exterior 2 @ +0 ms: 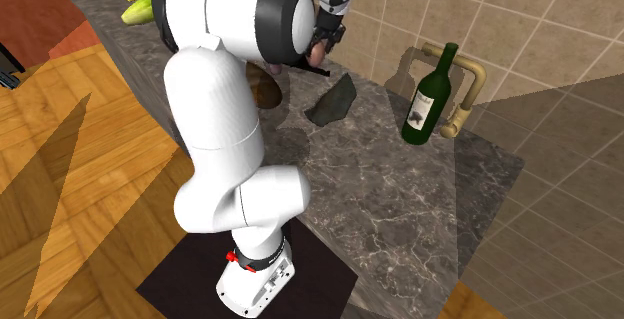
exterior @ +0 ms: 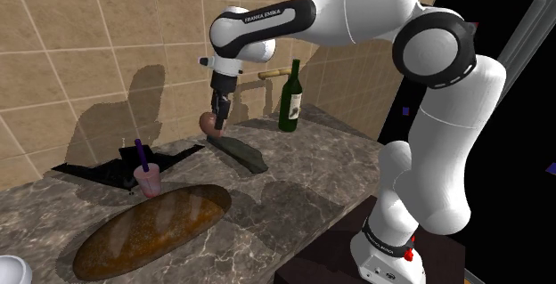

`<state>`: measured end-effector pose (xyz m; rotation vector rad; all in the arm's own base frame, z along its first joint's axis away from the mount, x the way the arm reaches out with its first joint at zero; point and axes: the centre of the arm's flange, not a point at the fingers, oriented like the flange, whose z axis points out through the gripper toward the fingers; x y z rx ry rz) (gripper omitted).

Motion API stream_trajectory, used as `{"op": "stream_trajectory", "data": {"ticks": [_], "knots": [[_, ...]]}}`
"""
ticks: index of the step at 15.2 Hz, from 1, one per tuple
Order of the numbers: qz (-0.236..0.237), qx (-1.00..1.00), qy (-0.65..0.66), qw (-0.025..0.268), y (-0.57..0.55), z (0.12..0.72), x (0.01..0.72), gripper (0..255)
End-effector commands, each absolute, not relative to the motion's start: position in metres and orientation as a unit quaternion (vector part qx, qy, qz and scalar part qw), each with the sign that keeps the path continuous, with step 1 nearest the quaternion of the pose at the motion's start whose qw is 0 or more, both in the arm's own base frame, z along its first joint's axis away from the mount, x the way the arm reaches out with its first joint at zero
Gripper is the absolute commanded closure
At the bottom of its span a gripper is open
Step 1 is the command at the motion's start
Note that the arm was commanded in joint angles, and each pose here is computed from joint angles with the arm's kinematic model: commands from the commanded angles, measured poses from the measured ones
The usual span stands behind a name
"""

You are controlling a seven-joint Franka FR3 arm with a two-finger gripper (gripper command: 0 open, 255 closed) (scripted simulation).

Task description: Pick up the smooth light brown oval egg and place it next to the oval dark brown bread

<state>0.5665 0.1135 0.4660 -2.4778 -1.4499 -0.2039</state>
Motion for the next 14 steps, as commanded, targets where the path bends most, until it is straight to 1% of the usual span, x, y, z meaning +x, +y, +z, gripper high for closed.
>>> {"op": "stream_trajectory", "data": {"ticks": [1,14], "knots": [[-0.071,-0.854,-0.499,0.132,0.117,0.458,0.569,255],[-0.071,-0.854,-0.499,0.132,0.117,0.389,0.569,255]]}}
